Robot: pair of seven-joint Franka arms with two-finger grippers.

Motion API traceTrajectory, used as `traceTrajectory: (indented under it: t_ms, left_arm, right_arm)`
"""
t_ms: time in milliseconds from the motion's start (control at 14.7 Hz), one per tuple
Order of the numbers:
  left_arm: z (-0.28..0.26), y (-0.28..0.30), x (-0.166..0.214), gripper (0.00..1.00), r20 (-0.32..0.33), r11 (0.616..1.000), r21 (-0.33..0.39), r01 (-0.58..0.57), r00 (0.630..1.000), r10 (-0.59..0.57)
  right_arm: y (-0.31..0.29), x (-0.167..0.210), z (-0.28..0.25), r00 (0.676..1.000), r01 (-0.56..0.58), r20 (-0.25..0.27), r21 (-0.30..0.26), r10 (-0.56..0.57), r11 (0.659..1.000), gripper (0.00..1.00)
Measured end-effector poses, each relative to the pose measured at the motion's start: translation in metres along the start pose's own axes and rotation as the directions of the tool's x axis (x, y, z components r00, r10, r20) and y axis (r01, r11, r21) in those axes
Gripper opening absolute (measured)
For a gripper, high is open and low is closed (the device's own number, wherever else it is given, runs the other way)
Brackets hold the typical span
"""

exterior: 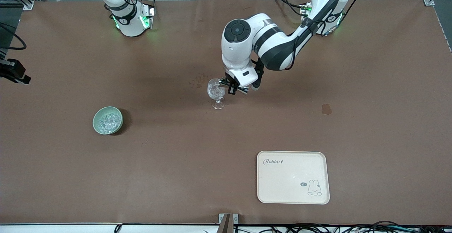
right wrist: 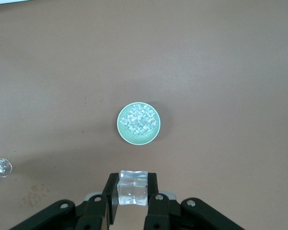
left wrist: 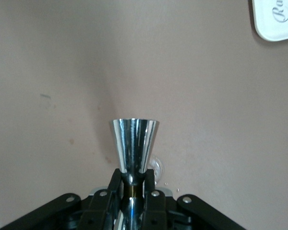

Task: Pour wine and add ice with both arms
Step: 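Hold the jigger tilted above the glass rim with the left gripper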

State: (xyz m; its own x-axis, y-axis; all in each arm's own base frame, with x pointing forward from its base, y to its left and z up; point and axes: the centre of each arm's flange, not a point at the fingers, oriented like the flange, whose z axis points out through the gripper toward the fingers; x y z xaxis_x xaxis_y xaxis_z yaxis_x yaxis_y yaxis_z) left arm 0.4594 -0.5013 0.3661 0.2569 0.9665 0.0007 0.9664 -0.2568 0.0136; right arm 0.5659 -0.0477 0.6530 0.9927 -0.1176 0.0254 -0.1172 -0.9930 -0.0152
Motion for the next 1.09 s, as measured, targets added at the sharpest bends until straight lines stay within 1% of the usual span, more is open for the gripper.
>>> traceTrajectory:
  t_ms: [341, 1091]
  left_arm:
    - [-0.005, 0.003, 0.000, 0.21, -0.005, 1.000, -0.016, -0.004, 1.000, 0.004]
    - [-0.013, -0.006, -0.021, 0.21, -0.062, 0.992, -0.089, -0.090, 0.994, 0.085]
  right_arm:
    - [0.000, 0.000, 0.000, 1.000, 0.000, 0.000, 0.000, 0.000, 1.000, 0.28]
    - [0.000, 0.000, 0.000, 1.000, 0.000, 0.000, 0.000, 0.000, 1.000, 0.28]
